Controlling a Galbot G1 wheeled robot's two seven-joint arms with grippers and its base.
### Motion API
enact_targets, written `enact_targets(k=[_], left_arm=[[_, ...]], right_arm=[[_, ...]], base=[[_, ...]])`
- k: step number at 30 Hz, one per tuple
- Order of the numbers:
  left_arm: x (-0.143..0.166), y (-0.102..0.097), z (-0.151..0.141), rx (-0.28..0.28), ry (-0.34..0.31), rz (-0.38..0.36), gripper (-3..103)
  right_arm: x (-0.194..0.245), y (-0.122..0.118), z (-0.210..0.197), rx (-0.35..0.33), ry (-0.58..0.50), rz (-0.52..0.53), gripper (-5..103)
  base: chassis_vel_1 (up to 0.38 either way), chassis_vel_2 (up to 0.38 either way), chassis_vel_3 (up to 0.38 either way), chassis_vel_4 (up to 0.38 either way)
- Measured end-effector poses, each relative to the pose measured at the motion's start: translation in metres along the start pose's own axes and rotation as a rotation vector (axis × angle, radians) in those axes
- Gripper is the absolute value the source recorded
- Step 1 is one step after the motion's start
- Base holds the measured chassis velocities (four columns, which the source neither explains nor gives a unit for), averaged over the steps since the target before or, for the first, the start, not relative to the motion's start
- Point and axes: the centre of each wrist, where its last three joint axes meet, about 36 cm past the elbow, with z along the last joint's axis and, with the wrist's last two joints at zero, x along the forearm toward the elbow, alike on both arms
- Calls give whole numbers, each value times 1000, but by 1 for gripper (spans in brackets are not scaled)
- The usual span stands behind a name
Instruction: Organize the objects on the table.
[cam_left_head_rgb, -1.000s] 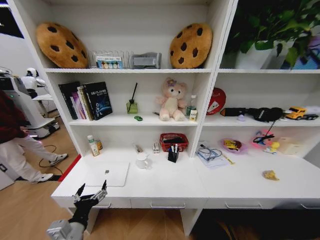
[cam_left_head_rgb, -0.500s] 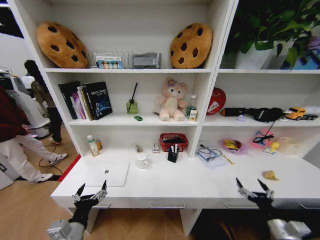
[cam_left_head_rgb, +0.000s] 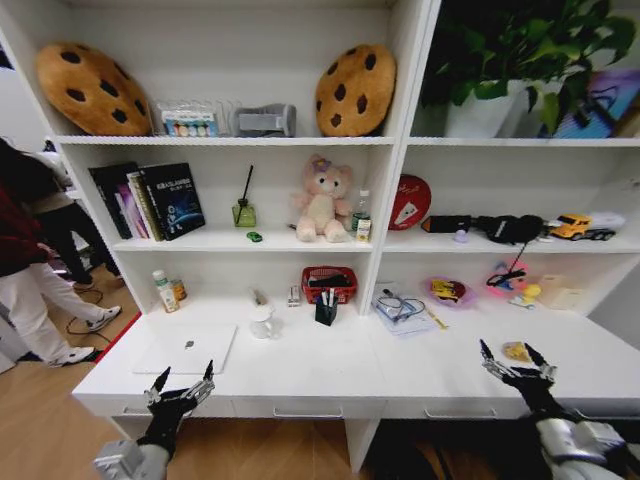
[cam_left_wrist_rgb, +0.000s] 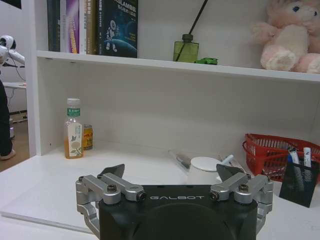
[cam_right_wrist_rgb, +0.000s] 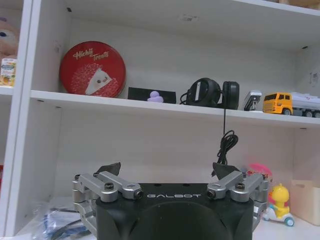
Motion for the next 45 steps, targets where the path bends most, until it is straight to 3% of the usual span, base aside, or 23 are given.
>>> enact_targets(k=[7, 12, 15, 19, 25, 28, 32, 38, 40, 43, 45], left_arm=[[0, 0, 0, 0, 0, 0, 100], [0, 0, 0, 0, 0, 0, 100], [0, 0, 0, 0, 0, 0, 100], [0, 0, 0, 0, 0, 0, 100], [0, 0, 0, 0, 0, -1, 100], [0, 0, 0, 0, 0, 0, 100], [0, 0, 0, 0, 0, 0, 100], [0, 0, 0, 0, 0, 0, 100], [0, 0, 0, 0, 0, 0, 100], [0, 0, 0, 0, 0, 0, 100], [0, 0, 0, 0, 0, 0, 100]], right_arm=[[-7, 22, -25, -42, -25, 26, 100], [-19, 13, -34, -26, 25, 100, 100], [-32, -8, -25, 11, 102, 141, 100], [-54, -20, -14, 42, 172, 108, 100], [-76, -26, 12, 25, 308, 89, 100], [-75, -27, 45, 13, 404, 53, 100], [-74, -25, 59, 9, 420, 39, 103], [-76, -19, 75, 13, 432, 10, 78], [-78, -17, 78, 13, 433, 2, 78], [-90, -15, 84, 16, 430, -5, 61], [-94, -15, 84, 17, 428, -6, 56]], base=[[-292, -281, 298, 291], [-102, -178, 148, 142], [-30, -56, 19, -53], [12, 82, -18, -61], [33, 32, -14, -10], [0, 0, 0, 0], [0, 0, 0, 0], [0, 0, 0, 0], [0, 0, 0, 0], [0, 0, 0, 0], [0, 0, 0, 0]])
